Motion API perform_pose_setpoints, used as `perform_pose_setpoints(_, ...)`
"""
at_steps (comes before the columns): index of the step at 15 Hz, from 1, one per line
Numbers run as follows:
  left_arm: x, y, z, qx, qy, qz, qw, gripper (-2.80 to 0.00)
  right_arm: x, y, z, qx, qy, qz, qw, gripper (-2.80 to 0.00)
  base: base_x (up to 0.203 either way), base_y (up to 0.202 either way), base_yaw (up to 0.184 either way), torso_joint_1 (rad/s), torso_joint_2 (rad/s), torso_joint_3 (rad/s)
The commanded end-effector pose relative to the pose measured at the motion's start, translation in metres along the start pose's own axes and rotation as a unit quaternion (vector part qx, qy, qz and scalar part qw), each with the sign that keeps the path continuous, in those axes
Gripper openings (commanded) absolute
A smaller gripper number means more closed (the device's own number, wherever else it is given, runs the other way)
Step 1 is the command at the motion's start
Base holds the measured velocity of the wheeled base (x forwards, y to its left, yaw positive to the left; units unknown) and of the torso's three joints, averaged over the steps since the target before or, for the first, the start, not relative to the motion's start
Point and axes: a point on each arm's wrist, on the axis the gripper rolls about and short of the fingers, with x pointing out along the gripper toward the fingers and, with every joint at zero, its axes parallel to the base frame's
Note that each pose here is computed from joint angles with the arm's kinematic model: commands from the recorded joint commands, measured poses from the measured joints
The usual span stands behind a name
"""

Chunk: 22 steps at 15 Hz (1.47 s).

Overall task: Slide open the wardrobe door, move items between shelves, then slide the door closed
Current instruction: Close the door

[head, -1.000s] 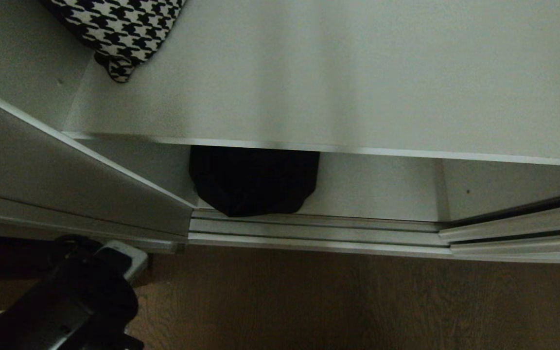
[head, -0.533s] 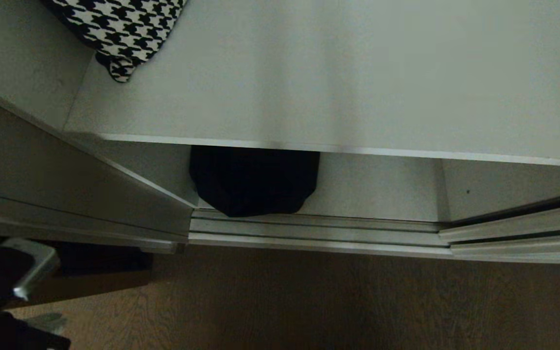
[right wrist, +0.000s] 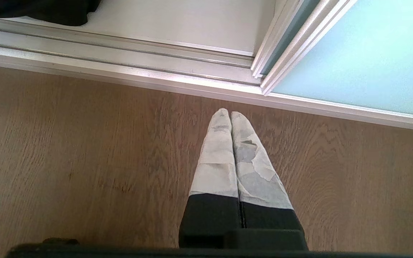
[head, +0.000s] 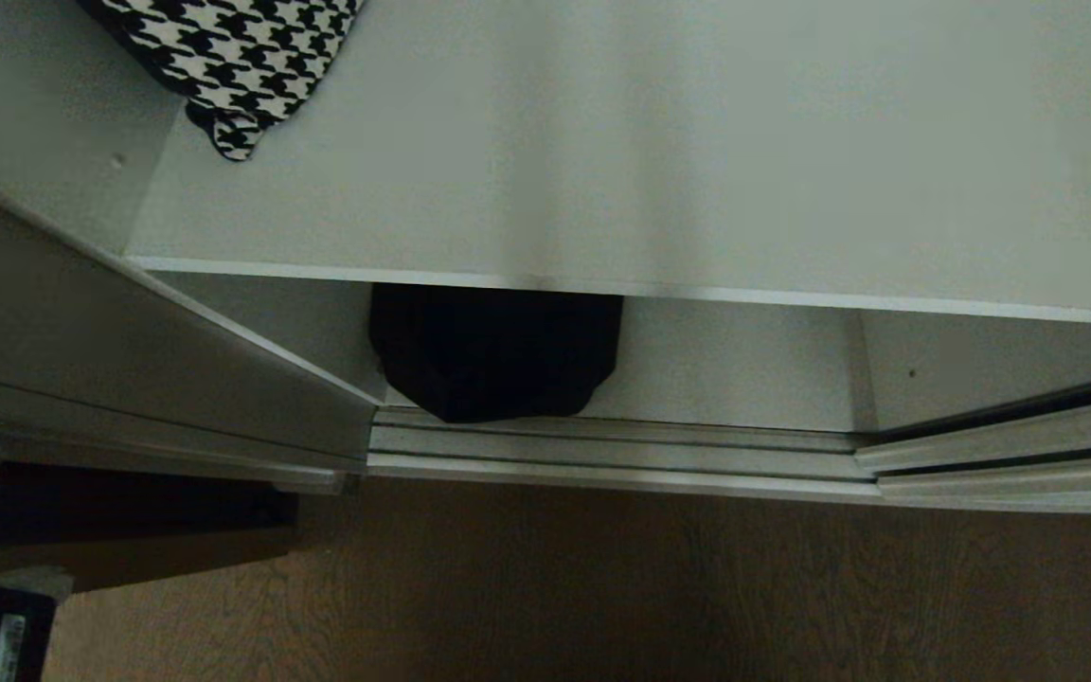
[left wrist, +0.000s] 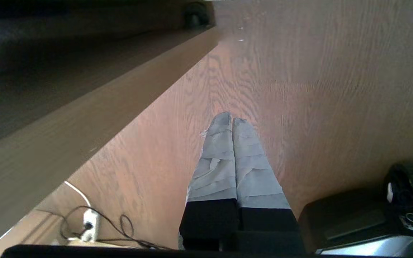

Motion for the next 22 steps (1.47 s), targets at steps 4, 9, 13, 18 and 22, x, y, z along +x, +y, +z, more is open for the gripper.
perform_pose_setpoints(4,-0.044,0.016,-0.015,-0.037,-0.111,-0.042,0.9923,-2.80,0.000,0.000,0.000,0.000,0.000,0.001,1.000,-2.80,0.000,0.000,0.000,0.000,0.00,0.000)
perform_pose_setpoints(9,-0.086,0.013,-0.050,-0.066,-0.247,-0.029,0.9663,-2.80,0.000,0.000,0.000,0.000,0.000,0.001,1.000,-2.80,0.000,0.000,0.000,0.000,0.00,0.000)
perform_pose_setpoints(13,-0.080,0.004,-0.091,-0.079,-0.263,-0.009,0.9614,-2.80,0.000,0.000,0.000,0.000,0.000,0.001,1.000,-2.80,0.000,0.000,0.000,0.000,0.00,0.000)
perform_pose_setpoints(18,-0.056,-0.003,-0.108,-0.080,-0.291,-0.079,0.9499,-2.80,0.000,0.000,0.000,0.001,0.000,0.001,1.000,-2.80,0.000,0.000,0.000,0.000,0.00,0.000)
perform_pose_setpoints(22,-0.046,-0.013,-0.146,-0.041,-0.323,-0.114,0.9386,-2.80,0.000,0.000,0.000,0.000,0.000,0.001,1.000,-2.80,0.000,0.000,0.000,0.000,0.00,0.000)
